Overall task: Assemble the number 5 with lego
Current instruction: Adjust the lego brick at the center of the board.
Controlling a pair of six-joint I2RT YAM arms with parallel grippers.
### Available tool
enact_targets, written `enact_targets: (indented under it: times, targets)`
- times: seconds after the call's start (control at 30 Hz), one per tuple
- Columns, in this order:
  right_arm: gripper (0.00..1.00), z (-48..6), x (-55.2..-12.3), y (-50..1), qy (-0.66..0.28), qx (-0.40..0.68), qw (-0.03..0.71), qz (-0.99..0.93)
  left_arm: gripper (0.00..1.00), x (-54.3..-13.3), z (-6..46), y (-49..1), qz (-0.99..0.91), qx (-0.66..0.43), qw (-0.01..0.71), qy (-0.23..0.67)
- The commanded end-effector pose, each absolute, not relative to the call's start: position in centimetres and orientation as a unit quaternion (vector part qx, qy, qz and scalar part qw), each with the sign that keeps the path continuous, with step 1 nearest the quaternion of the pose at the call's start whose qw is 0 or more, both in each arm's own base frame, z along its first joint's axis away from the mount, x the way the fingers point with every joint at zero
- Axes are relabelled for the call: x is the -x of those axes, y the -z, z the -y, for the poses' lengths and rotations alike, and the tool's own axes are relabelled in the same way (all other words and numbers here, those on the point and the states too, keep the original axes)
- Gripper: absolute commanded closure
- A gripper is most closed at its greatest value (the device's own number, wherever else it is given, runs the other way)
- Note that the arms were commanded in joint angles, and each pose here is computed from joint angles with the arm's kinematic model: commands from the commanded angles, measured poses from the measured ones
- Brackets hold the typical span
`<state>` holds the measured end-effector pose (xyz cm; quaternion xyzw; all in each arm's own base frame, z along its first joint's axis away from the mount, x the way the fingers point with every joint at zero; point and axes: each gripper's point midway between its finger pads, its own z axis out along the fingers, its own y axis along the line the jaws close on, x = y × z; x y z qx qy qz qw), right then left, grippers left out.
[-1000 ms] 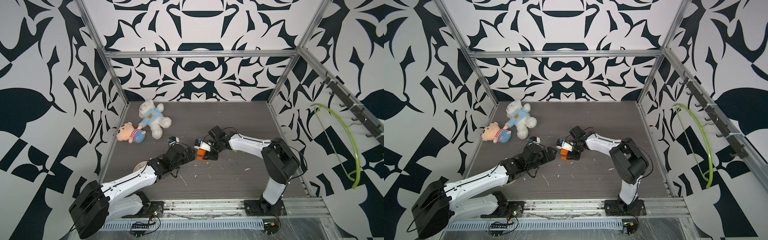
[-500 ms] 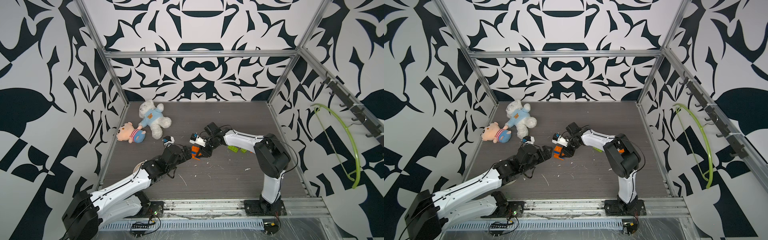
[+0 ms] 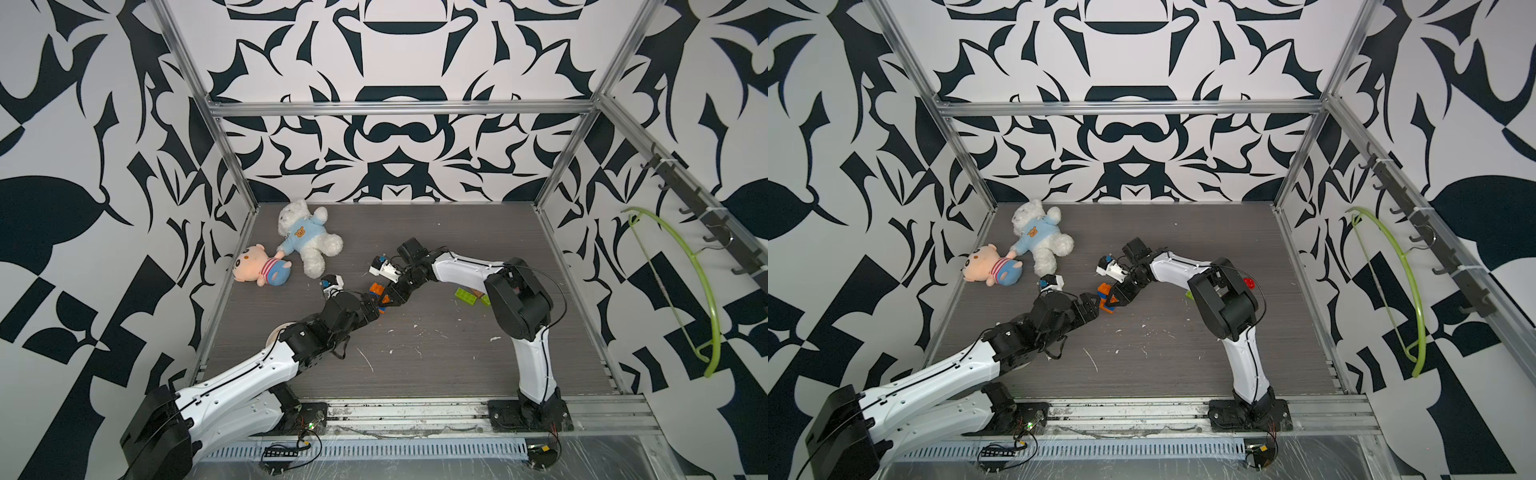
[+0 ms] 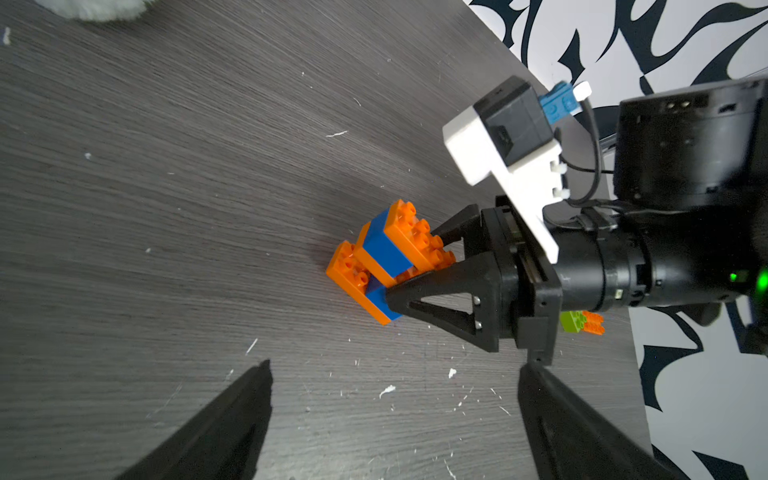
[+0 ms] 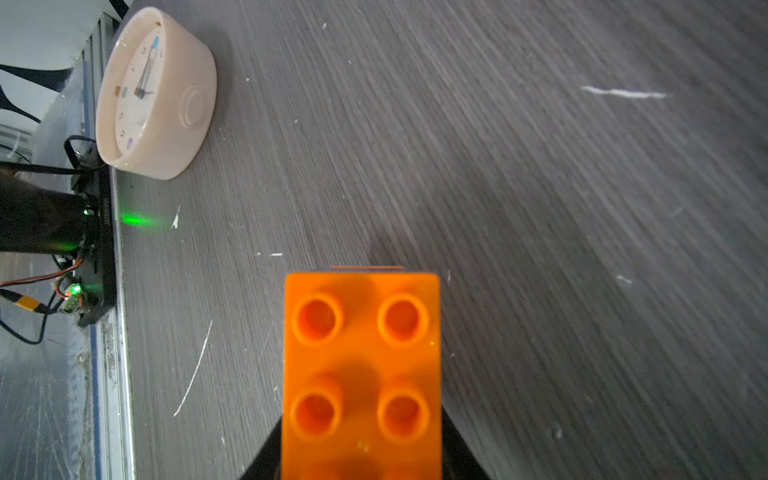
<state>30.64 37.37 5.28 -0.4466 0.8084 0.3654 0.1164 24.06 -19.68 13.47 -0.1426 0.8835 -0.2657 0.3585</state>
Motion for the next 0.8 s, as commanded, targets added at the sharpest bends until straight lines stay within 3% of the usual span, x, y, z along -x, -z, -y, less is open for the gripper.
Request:
enact_targets:
  times: [0.0,0.77]
  targets:
    - [0.62,-38.5,-30.8,-7.1,-0.39,0.432,0.112,-0.805,0.01,-24.2,20.3,-13.7,-0.886,0.138,0.353,0.269]
    - [0.5,-37.3,-32.8,-6.3,-0.375,0.395,0.108,-0.832,0.01,-24.3,21.0,-12.7,-0.89,0.135,0.34,0.271]
